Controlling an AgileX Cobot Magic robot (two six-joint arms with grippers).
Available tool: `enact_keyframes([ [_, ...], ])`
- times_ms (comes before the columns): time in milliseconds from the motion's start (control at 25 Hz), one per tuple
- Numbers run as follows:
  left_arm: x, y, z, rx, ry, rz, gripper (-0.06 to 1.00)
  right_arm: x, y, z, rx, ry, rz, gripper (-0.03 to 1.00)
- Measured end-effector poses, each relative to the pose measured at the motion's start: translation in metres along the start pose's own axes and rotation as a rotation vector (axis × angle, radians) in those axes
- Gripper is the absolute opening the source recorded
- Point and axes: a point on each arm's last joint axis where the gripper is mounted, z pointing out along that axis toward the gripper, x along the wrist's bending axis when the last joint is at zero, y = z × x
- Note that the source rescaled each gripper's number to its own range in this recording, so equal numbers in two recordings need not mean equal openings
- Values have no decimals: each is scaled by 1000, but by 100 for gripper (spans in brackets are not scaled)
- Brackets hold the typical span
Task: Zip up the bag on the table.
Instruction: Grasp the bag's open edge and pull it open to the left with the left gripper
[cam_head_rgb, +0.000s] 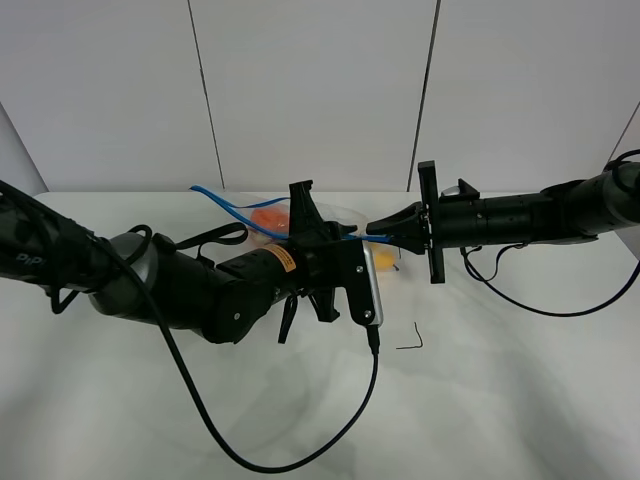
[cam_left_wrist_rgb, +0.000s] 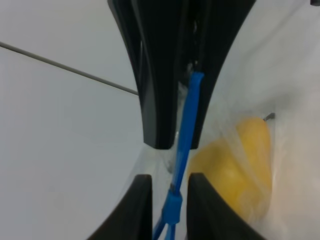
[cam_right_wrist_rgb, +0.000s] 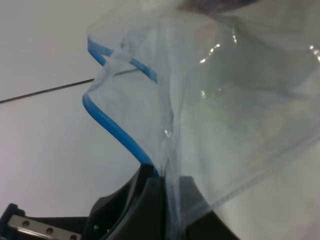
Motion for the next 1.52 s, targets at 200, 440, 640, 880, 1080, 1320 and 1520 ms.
enact_keyframes([
  [200, 1, 0, 0, -3, 12, -1, 12, 0, 0, 0, -1, 1, 1, 0],
  [440, 1, 0, 0, -3, 11, -1, 0, 0, 0, 0, -2, 3, 1, 0],
  [640, 1, 0, 0, -2, 11, 1, 0, 0, 0, 0, -2, 3, 1, 0],
  [880, 4, -20, -3, 36, 24, 55, 0, 1, 0, 1, -7, 8, 4, 0],
  [1080, 13, -58, -11, 120, 72, 59, 0, 1, 0, 2, -11, 10, 6, 0],
  [1320, 19, -94, -24, 208, 119, 48, 0, 2, 0, 2, -7, 11, 4, 0],
  [1520, 26, -114, -32, 250, 159, 51, 0, 2, 0, 2, -5, 13, 4, 0],
])
